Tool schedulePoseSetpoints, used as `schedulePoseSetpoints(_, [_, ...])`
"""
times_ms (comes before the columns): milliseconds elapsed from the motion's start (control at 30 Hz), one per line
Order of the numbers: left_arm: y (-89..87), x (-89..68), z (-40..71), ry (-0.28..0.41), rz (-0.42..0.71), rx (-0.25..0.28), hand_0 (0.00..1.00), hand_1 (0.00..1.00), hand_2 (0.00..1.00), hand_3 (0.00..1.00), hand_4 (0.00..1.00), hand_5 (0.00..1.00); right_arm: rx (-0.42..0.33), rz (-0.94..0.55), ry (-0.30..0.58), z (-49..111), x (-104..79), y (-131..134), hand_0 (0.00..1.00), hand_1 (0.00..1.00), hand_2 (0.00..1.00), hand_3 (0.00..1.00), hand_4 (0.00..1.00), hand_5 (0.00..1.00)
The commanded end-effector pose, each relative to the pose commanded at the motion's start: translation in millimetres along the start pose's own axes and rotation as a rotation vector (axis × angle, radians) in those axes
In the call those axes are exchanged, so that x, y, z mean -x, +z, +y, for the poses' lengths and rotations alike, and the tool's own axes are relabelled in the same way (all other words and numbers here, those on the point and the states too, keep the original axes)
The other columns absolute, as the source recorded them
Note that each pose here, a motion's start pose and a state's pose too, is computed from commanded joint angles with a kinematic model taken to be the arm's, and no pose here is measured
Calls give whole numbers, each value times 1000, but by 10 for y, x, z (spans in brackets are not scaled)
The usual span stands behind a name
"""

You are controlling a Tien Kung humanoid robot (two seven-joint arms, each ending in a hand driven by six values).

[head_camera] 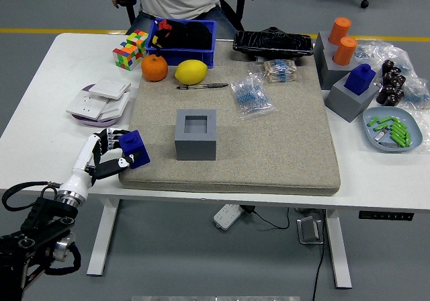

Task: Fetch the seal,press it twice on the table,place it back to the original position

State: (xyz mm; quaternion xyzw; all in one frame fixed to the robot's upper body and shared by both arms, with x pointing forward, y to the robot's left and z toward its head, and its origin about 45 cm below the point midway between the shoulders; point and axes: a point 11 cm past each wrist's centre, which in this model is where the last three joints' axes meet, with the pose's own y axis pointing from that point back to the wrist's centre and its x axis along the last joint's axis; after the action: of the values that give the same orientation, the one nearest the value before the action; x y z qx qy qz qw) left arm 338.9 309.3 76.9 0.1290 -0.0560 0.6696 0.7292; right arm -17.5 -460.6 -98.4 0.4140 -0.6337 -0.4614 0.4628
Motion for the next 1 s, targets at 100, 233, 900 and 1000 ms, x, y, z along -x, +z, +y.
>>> schedulePoseSetpoints(100, [16,4,-9,-2,0,4,602,441,373,490,675,2,-2,-1,1,0,-3,-8,753,699,679,637,778,517])
schedulePoseSetpoints(233, [23,3,-8,-1,2,7,602,441,373,489,675,2,0,-2,1,1,-5,-1,753,699,680,637,777,519])
schedulePoseSetpoints(900, [1294,-131,-562,-82,-62,246,596,445,376,500,680,2,-12,-14,7,2,-25,-52,753,698,680,637,775,516])
schedulePoseSetpoints(1000, [1378,18,-614,-125,-62,254,596,445,376,500,680,2,-12,-14,6,1,-23,-55,753,698,680,637,775,516])
